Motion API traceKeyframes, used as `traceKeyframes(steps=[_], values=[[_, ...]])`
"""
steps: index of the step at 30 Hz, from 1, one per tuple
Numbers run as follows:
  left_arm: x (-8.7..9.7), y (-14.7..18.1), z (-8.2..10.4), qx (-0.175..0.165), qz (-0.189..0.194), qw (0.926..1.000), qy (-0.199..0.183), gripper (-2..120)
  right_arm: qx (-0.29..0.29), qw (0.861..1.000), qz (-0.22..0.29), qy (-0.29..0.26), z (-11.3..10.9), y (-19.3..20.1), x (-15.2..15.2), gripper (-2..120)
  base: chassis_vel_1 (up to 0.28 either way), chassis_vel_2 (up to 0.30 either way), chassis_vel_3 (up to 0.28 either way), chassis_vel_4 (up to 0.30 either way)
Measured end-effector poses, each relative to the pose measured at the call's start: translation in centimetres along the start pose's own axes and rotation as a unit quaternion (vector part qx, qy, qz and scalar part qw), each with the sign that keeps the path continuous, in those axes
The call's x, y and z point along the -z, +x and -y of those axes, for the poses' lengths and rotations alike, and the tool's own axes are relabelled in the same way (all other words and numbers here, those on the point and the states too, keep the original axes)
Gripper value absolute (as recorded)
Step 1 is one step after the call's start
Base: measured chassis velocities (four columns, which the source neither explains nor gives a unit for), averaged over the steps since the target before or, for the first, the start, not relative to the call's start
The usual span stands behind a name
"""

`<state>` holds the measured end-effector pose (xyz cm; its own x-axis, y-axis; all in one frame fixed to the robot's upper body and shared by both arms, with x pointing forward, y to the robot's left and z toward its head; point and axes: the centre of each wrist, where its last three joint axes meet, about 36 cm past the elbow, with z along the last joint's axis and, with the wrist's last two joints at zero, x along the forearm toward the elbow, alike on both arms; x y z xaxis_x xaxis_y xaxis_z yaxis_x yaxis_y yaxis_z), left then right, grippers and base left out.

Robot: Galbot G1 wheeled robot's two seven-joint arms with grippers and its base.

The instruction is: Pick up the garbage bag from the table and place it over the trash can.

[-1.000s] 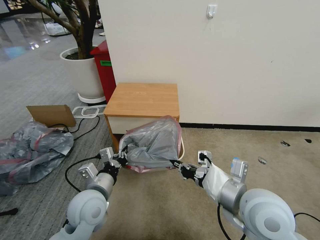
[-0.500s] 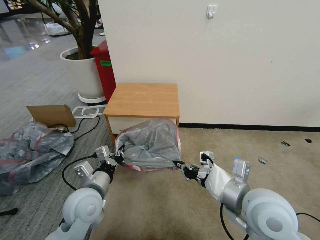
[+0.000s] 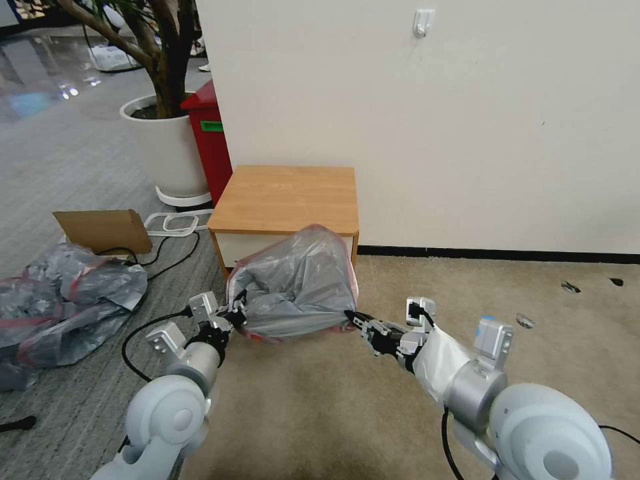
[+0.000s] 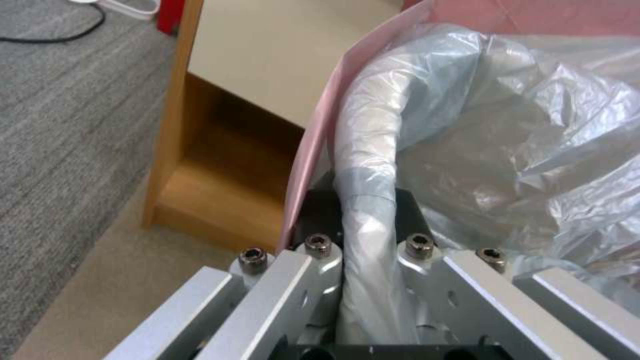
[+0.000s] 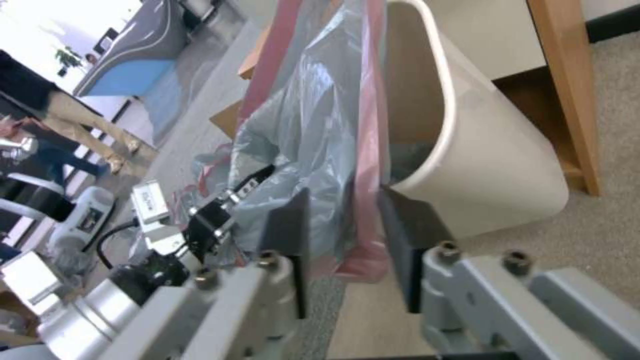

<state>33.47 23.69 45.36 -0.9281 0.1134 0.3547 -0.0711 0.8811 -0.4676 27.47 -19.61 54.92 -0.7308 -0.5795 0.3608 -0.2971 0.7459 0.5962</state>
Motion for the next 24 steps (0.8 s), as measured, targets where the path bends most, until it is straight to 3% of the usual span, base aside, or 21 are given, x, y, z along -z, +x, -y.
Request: traceKeyframes(steps=[9, 12, 19, 24], values=[[-0.5, -0.2, 0.1, 0.012, -0.015, 0.9998, 0.000, 5, -0.017, 0.998, 0.056, 0.033, 0.2, 0.1, -0.2, 59, 0.000, 0.000, 0.000, 0.000], [-0.4, 0.3, 0.3, 0.011, -0.020, 0.9997, 0.004, 5, -0.024, 0.988, 0.133, 0.073, -0.1, -0.2, 0.2, 73, 0.000, 0.000, 0.000, 0.000], [-0.3, 0.5, 0.5, 0.011, -0.026, 0.9995, 0.011, 5, -0.059, 0.969, 0.226, 0.081, 0.9, -4.5, -2.2, 97, 0.000, 0.000, 0.000, 0.000], [-0.3, 0.5, 0.9, 0.005, -0.027, 0.9996, 0.012, 5, -0.077, 0.960, 0.264, 0.052, 0.4, -6.7, -4.4, 100, 0.000, 0.000, 0.000, 0.000]])
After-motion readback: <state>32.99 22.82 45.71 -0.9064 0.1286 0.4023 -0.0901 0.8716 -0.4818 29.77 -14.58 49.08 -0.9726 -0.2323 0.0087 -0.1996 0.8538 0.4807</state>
